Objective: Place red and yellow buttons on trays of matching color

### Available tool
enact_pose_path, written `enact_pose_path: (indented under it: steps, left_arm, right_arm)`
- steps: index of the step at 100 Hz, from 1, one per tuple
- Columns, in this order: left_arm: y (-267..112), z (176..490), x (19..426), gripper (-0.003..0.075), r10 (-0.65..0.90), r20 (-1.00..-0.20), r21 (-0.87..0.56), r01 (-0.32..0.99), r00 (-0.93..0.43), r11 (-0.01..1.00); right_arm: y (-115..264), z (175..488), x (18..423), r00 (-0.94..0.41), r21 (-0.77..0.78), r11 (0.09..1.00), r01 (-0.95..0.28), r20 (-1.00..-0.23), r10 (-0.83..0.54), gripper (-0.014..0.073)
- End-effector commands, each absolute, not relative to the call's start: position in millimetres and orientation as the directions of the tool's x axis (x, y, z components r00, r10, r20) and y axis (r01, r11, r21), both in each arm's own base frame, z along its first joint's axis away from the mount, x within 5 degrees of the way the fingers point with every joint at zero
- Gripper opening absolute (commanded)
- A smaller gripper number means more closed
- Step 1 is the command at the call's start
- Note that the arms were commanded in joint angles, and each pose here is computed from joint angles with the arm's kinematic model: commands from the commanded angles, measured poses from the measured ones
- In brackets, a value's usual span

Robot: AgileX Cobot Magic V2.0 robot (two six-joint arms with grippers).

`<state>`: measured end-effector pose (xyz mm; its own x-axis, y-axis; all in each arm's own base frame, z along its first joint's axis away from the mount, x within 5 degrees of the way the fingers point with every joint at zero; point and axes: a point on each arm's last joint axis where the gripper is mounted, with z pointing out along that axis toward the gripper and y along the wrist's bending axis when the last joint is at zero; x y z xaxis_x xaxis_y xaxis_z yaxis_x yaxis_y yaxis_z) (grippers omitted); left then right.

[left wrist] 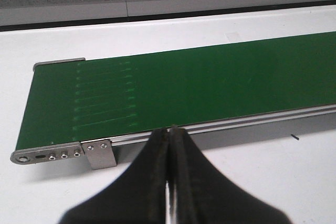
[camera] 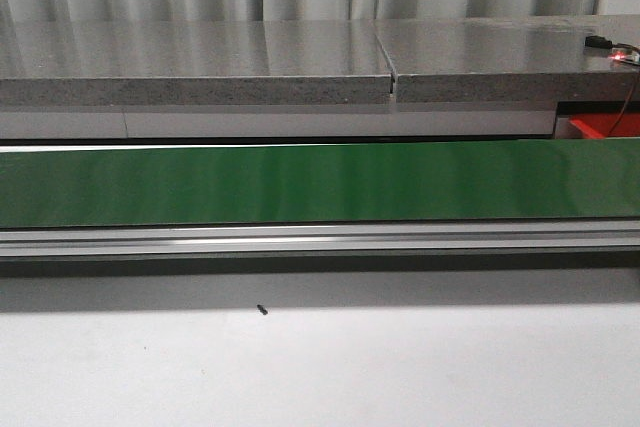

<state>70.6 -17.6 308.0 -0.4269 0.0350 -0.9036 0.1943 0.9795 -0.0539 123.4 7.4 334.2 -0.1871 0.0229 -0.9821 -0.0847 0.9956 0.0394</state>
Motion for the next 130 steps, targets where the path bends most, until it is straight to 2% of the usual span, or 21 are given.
enact_pose_path:
  steps: [1, 28, 48, 72, 107, 112, 130]
  left_arm:
    - [-18, 322, 73, -0.0020, 0.002, -0.936, -0.071, 0.192, -0.352, 0.979]
    - [-18, 322, 73, -0.0020, 0.002, -0.936, -0.071, 0.192, -0.352, 0.979]
    - [-18, 322, 73, -0.0020, 0.002, -0.936, -0.071, 0.192, -0.352, 0.979]
    - [-18, 322, 73, -0.0020, 0.002, -0.936, -0.071, 0.192, -0.352, 0.979]
    - [-18, 322, 73, -0.0020, 0.002, -0.936, -0.071, 0.192, -0.352, 0.979]
    - [-18, 322, 73, -0.0020, 0.002, -0.936, -0.071, 0.192, -0.352, 0.979]
    - [-18, 322, 73, -0.0020, 0.002, -0.936, -0.071, 0.192, -0.352, 0.979]
  right_arm:
    - [6, 341, 116, -0.080, 0.055, 0.996, -0.068, -0.996, 0.050, -0.0090]
    - [5, 314, 88, -0.011, 0.057, 0.997, -0.058, -0.998, 0.056, -0.0090]
    - [-1, 293, 74, -0.004, 0.080, 0.997, 0.018, -0.997, 0.080, -0.0090]
    - [-3, 269, 66, 0.144, 0.058, 0.997, 0.042, -0.988, 0.051, -0.0090]
    - [-4, 212, 60, 0.104, 0.056, 0.996, 0.068, -0.993, 0.049, -0.0090]
    - [-4, 210, 58, 0.078, 0.039, 0.997, 0.070, -0.996, 0.033, -0.0090]
    - [-4, 212, 54, 0.127, 0.017, 0.997, 0.071, -0.992, 0.008, -0.0090]
